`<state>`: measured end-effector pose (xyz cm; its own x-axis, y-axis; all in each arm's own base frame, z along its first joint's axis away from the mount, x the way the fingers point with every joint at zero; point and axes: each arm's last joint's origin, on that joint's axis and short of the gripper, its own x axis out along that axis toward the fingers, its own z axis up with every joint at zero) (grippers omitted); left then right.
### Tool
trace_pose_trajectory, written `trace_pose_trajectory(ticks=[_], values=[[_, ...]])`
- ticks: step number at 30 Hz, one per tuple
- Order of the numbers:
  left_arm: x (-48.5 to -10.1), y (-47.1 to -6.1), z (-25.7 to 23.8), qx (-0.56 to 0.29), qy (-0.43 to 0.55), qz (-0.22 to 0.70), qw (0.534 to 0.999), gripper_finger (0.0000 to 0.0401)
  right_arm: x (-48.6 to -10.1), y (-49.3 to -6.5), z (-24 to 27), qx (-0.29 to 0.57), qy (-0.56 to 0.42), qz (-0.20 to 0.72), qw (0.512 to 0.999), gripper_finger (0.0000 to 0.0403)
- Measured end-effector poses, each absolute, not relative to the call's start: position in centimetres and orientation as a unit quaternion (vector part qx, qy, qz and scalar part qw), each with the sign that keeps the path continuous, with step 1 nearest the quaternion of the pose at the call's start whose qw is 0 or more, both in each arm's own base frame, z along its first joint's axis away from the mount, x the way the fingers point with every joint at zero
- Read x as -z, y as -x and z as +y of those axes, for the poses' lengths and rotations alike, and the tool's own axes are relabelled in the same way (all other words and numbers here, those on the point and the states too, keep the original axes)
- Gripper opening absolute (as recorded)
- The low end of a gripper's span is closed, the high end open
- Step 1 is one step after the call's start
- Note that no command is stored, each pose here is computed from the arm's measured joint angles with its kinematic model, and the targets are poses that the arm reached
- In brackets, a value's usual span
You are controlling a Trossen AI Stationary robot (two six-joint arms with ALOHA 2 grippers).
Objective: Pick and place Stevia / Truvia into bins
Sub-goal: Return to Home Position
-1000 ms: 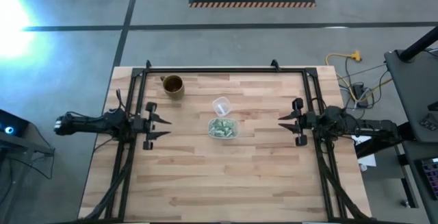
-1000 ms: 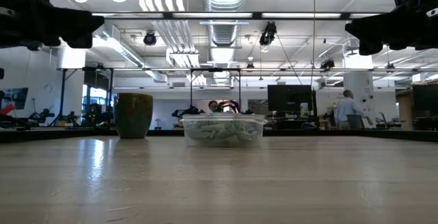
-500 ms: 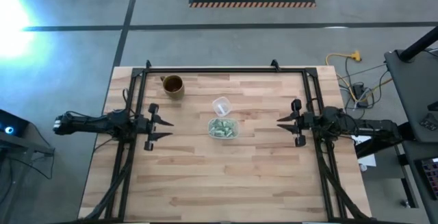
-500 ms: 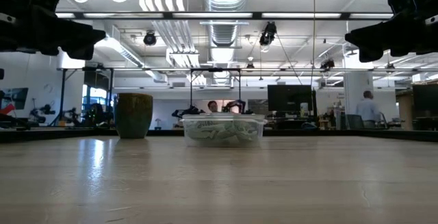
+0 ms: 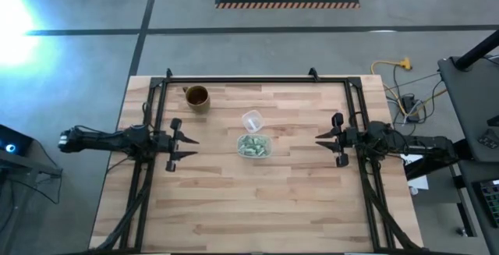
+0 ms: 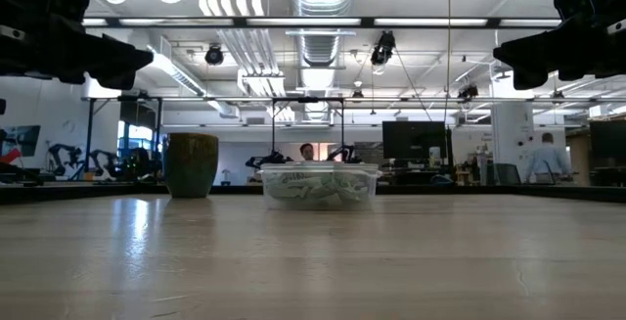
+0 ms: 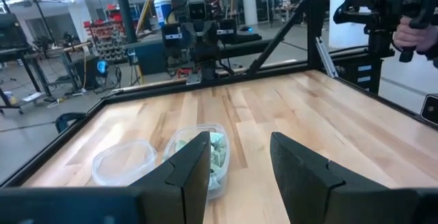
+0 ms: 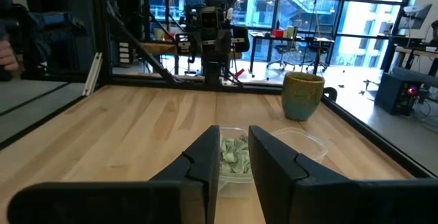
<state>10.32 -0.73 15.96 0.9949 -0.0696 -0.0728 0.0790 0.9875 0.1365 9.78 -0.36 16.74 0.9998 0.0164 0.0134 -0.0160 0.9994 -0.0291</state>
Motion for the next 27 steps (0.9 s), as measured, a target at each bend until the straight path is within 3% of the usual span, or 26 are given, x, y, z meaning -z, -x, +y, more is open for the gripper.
trace_pose_trajectory(ticks=[27], values=[[-15.59,-10.67,-0.76,0.04,-0.07,0.055,0.995,0.0137,-16.74,-9.78,-0.37,-0.008,0.013,-0.006,1.0,0.0068]])
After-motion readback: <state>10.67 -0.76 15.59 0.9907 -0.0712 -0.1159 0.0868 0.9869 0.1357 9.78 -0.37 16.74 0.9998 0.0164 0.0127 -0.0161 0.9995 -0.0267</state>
